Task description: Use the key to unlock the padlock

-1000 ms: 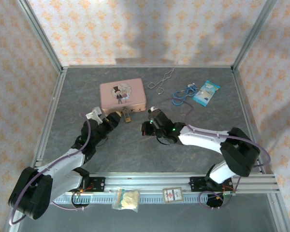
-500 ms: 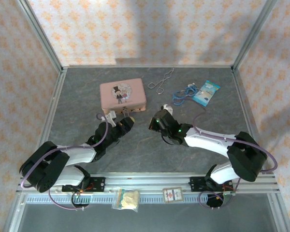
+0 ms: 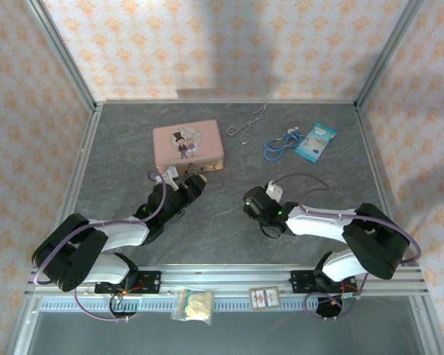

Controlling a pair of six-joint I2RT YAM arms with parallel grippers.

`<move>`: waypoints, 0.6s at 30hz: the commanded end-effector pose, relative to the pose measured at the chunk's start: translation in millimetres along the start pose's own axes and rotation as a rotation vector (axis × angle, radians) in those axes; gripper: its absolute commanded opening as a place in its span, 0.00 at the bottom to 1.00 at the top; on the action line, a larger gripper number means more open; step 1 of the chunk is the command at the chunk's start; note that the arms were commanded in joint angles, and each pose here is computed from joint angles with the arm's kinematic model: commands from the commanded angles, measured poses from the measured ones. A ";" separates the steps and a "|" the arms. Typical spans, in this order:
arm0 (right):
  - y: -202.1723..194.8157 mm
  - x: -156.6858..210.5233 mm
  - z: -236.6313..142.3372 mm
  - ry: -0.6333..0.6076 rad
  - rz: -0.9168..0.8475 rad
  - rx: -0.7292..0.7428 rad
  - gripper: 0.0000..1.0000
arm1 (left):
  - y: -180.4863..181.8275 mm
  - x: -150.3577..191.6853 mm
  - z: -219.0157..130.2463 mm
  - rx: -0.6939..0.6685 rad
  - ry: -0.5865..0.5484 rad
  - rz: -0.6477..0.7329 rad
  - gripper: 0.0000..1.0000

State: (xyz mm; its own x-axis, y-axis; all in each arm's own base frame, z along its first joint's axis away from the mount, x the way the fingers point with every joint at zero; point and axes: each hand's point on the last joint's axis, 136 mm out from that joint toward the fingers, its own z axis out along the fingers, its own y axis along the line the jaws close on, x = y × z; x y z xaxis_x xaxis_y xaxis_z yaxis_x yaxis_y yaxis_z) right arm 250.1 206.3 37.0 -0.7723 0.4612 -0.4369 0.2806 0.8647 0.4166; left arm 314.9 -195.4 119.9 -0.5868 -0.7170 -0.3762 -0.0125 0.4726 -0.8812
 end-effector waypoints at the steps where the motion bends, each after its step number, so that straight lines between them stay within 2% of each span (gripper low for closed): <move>1: 4.1 -20.1 -11.4 -0.057 -0.059 0.040 0.51 | -5.0 -7.8 0.2 -0.003 -0.035 -0.003 0.59; 6: 1.6 -20.6 -9.6 -0.005 -0.260 0.102 0.45 | -5.8 -8.9 0.2 -0.006 -0.038 0.004 0.59; 12: -10.7 -9.1 -6.2 0.152 -0.607 0.237 0.36 | -6.2 -8.9 0.8 -0.012 -0.034 0.009 0.59; 16: -8.0 6.2 -4.4 0.252 -0.704 0.199 0.32 | -6.3 -10.1 1.4 -0.017 -0.038 0.011 0.59; 18: -8.1 6.2 -2.1 0.262 -0.723 0.213 0.30 | -7.4 -10.3 2.3 -0.017 -0.037 0.011 0.59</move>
State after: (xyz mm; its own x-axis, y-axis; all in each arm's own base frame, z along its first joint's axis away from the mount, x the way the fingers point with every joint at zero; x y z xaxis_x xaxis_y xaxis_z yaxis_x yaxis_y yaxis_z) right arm 250.5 207.6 37.1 -0.9045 -0.1453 -0.4010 -0.1580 0.9874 -0.0015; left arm 316.2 -192.6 115.9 -0.5824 -0.7195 -0.3784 -0.0387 0.4895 -0.8712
